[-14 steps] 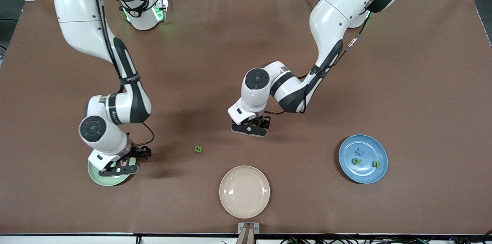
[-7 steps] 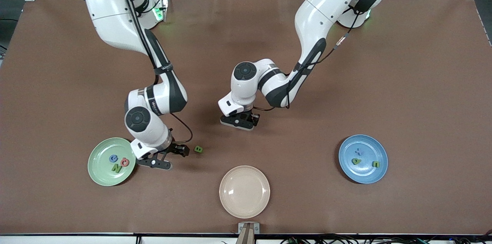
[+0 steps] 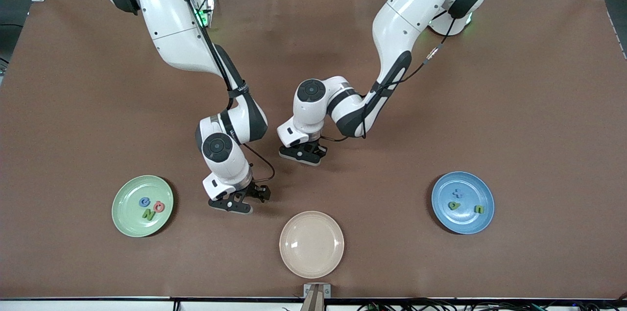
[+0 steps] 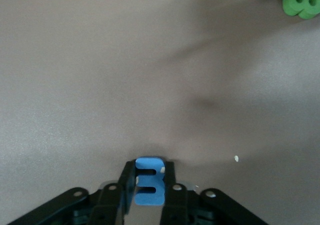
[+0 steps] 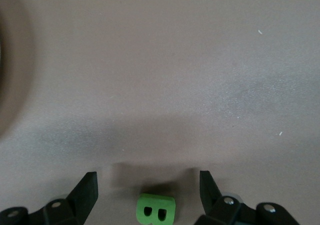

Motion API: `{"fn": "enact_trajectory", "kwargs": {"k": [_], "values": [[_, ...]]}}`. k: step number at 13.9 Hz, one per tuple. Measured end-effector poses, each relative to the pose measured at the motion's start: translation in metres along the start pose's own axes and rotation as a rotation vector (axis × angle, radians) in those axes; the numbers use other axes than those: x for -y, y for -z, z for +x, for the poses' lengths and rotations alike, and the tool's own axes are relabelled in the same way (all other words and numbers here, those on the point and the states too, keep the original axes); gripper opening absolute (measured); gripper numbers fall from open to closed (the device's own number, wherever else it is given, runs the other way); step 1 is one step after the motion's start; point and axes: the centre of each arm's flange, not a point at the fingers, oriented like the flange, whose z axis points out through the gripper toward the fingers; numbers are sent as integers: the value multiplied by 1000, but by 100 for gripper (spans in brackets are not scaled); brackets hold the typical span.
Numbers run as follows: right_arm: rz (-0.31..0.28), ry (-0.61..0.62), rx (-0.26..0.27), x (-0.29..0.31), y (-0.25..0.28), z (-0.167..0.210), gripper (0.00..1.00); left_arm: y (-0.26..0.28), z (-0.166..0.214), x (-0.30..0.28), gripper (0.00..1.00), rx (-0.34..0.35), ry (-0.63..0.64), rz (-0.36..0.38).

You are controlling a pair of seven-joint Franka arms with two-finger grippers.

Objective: Sort upper and lower case letters into plates

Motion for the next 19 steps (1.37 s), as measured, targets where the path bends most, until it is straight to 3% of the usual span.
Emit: {"fn": "enact_trajectory", "kwargs": {"k": [3,5,8,10,13,15,16,18,19], "values": [[-1,2,4,1,0,-1,85,4,5,7,26,16,13,27],[-11,11,25,6,-2,-8,82,24,33,40,26,9,73,69],[-26,21,53,16,-4,-19,78,75,100,159,26,-37,243,108],[-31,20,57,14,-5,-20,75,88,117,244,26,16,334,174],[-41,23,62,10,-7,-19,70,73,112,341,26,109,399,239],[-43,40,60,7,-6,-16,55,58,102,387,26,149,444,256],[-42,45,60,7,-6,-16,55,52,98,401,26,162,459,262],[-44,44,60,5,-4,-14,36,47,93,421,26,180,474,269],[-44,43,60,5,-4,-14,35,45,90,431,26,193,475,275]]}}
